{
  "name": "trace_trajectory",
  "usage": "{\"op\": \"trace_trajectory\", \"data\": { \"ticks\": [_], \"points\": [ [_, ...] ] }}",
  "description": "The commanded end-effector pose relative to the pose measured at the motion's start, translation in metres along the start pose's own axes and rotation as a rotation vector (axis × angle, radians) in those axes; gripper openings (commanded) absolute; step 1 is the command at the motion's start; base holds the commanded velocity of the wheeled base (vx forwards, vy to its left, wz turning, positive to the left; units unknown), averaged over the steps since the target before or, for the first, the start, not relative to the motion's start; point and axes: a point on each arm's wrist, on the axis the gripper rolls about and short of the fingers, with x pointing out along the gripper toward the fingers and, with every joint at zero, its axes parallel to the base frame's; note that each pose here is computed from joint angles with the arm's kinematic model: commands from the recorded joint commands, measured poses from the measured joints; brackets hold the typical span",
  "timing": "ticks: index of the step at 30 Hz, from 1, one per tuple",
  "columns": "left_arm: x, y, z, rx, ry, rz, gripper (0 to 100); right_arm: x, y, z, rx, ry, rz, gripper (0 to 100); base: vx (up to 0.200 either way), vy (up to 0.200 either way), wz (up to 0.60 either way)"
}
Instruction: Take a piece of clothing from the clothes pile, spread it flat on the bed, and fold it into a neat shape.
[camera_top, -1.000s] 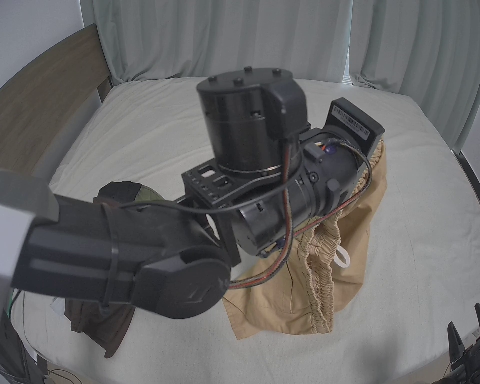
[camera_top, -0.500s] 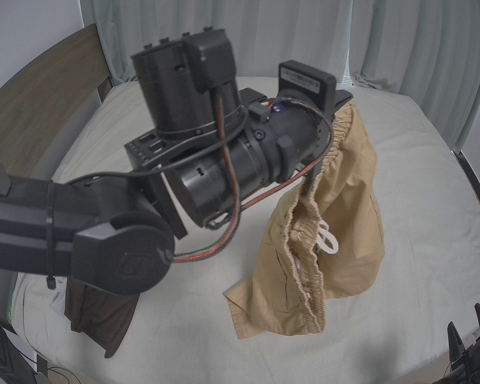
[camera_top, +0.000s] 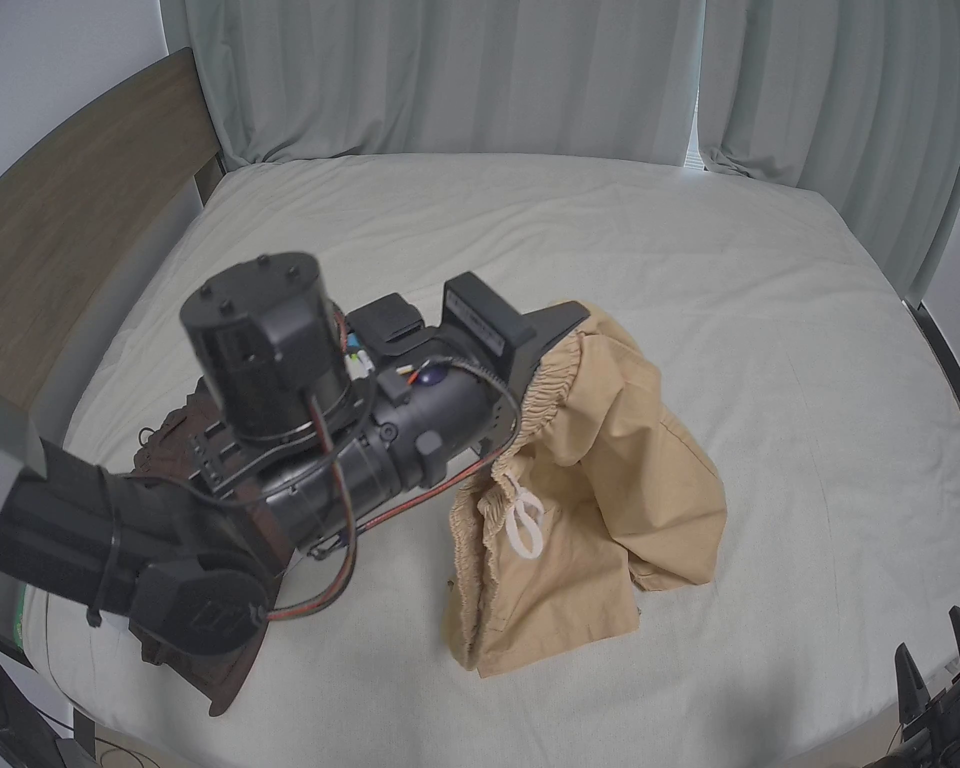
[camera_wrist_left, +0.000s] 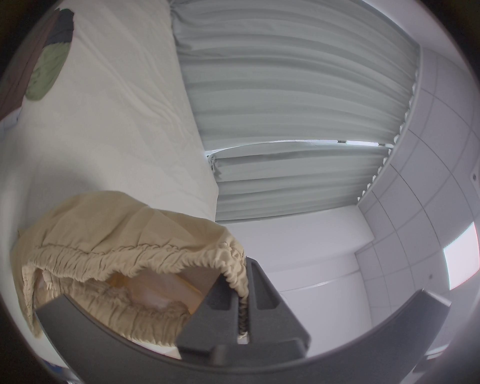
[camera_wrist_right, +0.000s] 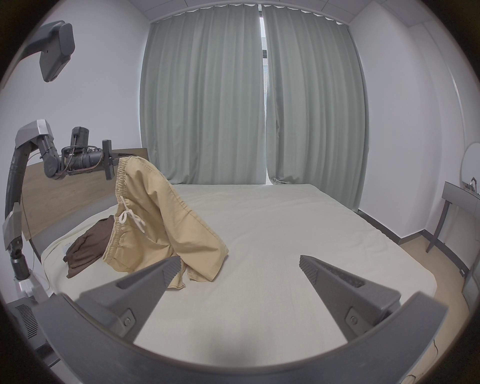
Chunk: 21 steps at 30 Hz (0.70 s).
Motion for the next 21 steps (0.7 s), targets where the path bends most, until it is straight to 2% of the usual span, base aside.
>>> {"op": "trace_trajectory", "data": {
  "ticks": [1,7,13,21],
  "points": [
    [-0.027,0.018,0.001,0.101,0.001,-0.002,0,0.0,0.0,-0.005,-0.001,0.0,0.0,100,0.0,0.0,0.0],
    [-0.045,0.037,0.003,0.198,-0.006,0.007,0,0.0,0.0,-0.005,-0.002,0.001,0.0,100,0.0,0.0,0.0],
    [-0.058,0.047,0.006,0.248,-0.002,-0.01,0,0.0,0.0,-0.005,-0.002,0.001,0.0,100,0.0,0.0,0.0],
    [-0.077,0.056,0.024,0.308,-0.065,-0.023,0,0.0,0.0,-0.005,-0.002,0.0,0.0,100,0.0,0.0,0.0]
  ]
}}
